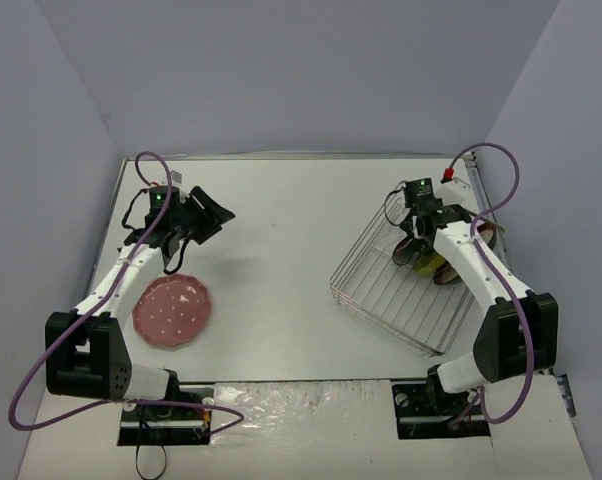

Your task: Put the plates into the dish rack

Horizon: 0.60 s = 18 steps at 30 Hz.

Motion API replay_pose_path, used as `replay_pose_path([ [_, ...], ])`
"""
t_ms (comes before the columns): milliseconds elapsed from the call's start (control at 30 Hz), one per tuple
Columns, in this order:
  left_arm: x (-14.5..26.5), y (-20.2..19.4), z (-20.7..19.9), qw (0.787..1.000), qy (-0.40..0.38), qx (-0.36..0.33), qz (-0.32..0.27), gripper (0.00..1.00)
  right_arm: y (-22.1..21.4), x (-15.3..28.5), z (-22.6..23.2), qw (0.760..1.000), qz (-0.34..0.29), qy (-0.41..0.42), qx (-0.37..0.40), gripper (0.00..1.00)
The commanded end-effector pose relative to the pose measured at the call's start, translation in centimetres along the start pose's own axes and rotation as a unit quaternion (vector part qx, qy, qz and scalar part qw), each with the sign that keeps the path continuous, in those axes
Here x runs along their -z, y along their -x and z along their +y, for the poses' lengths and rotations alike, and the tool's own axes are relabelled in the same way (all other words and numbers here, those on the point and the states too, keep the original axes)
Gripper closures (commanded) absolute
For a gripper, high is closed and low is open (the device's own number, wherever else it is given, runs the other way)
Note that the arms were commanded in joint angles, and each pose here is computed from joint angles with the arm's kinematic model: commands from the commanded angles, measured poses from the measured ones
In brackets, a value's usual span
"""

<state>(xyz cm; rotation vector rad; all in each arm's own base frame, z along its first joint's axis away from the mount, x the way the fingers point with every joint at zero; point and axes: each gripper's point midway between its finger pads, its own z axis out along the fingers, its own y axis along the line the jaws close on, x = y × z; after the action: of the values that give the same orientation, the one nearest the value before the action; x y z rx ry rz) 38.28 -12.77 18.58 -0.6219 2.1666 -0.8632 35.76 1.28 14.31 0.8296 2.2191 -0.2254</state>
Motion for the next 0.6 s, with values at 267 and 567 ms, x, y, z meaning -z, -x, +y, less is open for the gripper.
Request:
replay_pose_path([
  [267,2.5,2.5,-3.9,0.998,-0.045,-0.025,-0.044,0.51,6.7,7.4,0.1,0.994,-0.092,0.024,-0.047,0.41],
  [567,4.0,3.0,-4.0,0.997,-0.03,-0.036,-0.061,0.51,8.4,12.9,2.4,0.987,-0.113,0.105,-0.043,0.37],
])
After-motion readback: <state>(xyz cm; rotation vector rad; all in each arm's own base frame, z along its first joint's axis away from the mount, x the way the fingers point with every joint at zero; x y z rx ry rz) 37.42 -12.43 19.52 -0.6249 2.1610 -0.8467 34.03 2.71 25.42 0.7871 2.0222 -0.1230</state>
